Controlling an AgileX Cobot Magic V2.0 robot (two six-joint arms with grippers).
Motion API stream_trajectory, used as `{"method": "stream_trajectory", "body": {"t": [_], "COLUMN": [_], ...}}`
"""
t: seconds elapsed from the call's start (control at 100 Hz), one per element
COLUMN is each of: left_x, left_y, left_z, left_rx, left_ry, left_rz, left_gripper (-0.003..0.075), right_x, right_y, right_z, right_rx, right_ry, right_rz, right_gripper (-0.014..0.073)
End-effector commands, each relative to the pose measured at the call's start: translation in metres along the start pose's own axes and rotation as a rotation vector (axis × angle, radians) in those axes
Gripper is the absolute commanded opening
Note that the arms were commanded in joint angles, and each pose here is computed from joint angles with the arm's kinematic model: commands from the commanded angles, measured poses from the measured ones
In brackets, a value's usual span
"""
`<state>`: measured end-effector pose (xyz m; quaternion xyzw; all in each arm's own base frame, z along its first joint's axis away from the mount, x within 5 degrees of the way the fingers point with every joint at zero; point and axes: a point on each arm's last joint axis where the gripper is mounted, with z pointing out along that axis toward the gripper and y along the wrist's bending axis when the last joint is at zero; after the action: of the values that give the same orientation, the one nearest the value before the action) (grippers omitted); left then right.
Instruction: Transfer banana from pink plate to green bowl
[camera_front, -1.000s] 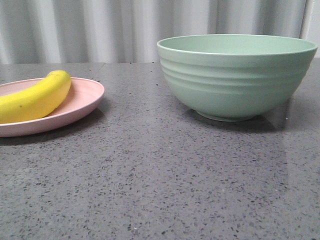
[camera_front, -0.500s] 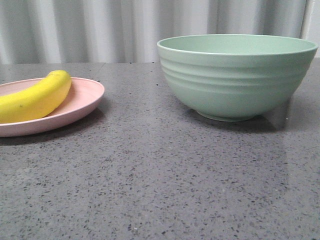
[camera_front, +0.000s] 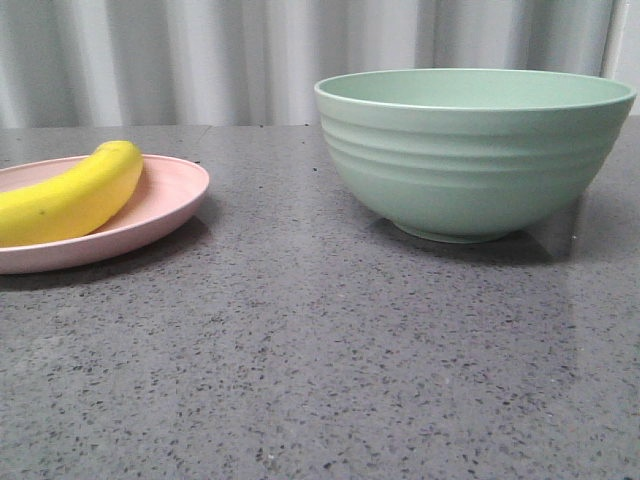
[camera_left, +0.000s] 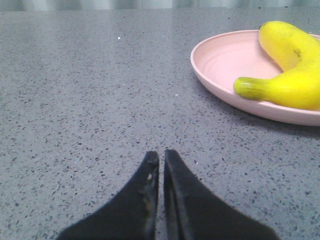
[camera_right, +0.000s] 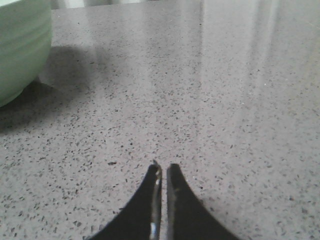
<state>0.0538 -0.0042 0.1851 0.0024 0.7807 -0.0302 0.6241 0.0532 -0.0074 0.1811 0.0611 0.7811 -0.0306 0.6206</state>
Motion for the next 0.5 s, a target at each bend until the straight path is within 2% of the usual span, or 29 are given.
{"method": "stream_trajectory", "body": {"t": [0.0,0.49], "left_x": [0.002,-0.010], "left_y": [0.001,0.002], "left_z": [0.000,-0.001], "left_rx": [-0.003,-0.013], "left_ry": [-0.068,-0.197], "left_rz": [-0.016,-0.020], "left_gripper": [-0.0019,-0.0019], "right_x": [0.005,-0.008], "right_y": [-0.001,0.001], "right_z": [0.001,0.000], "right_rx": [0.009,-0.008], "right_ry": [-0.026,-0.169], "right_rz": [-0.024,-0.005], "right_gripper": [-0.0073,-0.0073]}}
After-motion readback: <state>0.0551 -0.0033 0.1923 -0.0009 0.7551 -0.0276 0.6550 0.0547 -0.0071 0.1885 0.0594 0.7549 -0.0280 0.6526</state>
